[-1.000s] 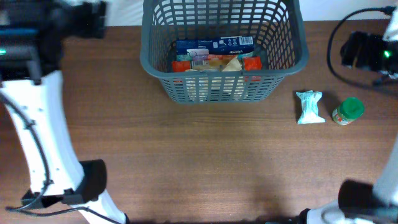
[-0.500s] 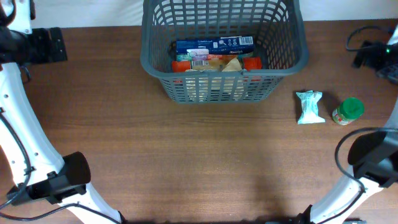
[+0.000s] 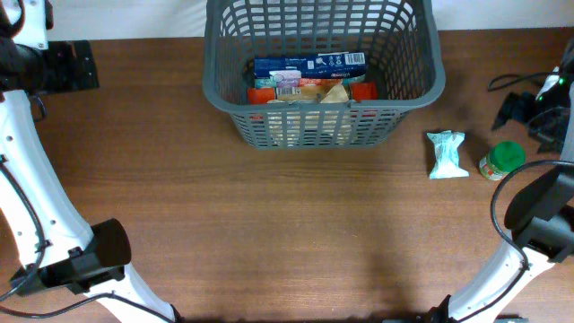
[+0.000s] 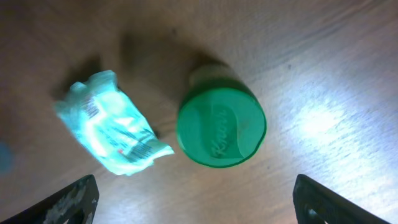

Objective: Pack container
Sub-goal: 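Retract the left arm and move the right gripper toward the green jar, then lower the right gripper around the green-lidded jar and grasp it, then lift the green jar with the right gripper and carry it over the basket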

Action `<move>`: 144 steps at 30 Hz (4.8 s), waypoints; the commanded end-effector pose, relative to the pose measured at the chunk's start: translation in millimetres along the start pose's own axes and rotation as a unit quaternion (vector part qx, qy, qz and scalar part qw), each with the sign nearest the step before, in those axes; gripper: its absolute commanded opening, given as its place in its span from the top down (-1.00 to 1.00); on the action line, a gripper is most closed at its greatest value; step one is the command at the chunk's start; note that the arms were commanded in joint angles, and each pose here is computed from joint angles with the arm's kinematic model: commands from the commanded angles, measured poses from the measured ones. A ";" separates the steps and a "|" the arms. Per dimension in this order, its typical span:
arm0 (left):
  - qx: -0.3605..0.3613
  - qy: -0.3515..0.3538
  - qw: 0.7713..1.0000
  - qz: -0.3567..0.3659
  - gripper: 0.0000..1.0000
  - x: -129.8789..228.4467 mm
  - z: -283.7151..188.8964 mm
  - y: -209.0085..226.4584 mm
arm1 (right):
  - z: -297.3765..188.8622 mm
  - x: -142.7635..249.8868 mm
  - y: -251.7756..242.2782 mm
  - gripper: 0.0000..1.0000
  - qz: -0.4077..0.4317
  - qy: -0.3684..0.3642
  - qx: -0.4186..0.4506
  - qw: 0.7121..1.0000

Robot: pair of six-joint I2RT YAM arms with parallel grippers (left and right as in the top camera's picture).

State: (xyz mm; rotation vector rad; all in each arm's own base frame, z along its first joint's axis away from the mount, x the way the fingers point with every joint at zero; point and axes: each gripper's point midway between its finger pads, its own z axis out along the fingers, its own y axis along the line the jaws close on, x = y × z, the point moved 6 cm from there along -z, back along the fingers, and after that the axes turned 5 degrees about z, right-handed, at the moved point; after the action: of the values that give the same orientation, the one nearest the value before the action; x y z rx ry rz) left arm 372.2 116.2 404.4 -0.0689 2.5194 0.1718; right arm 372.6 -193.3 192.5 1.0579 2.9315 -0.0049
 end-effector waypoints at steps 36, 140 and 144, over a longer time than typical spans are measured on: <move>0.004 -0.003 1.000 -0.009 -0.99 0.5 -2.6 -0.2 | 99.3 3.3 -22.1 -0.86 0.039 0.016 0.000 0.999; 0.004 -0.003 1.000 -0.009 -0.99 0.5 -2.6 -0.2 | -193.5 174.7 239.4 0.92 -0.317 -0.318 -0.244 0.860; 0.004 -0.003 1.000 -0.009 -0.99 0.5 -2.6 -0.2 | -146.8 151.1 265.6 0.92 -0.312 -0.304 -0.188 0.880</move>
State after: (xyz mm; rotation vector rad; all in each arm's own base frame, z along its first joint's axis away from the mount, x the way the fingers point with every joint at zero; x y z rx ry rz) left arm 372.2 116.1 404.3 -0.0693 2.5197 0.1711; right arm 401.9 115.5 359.9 -0.0355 2.3706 0.3264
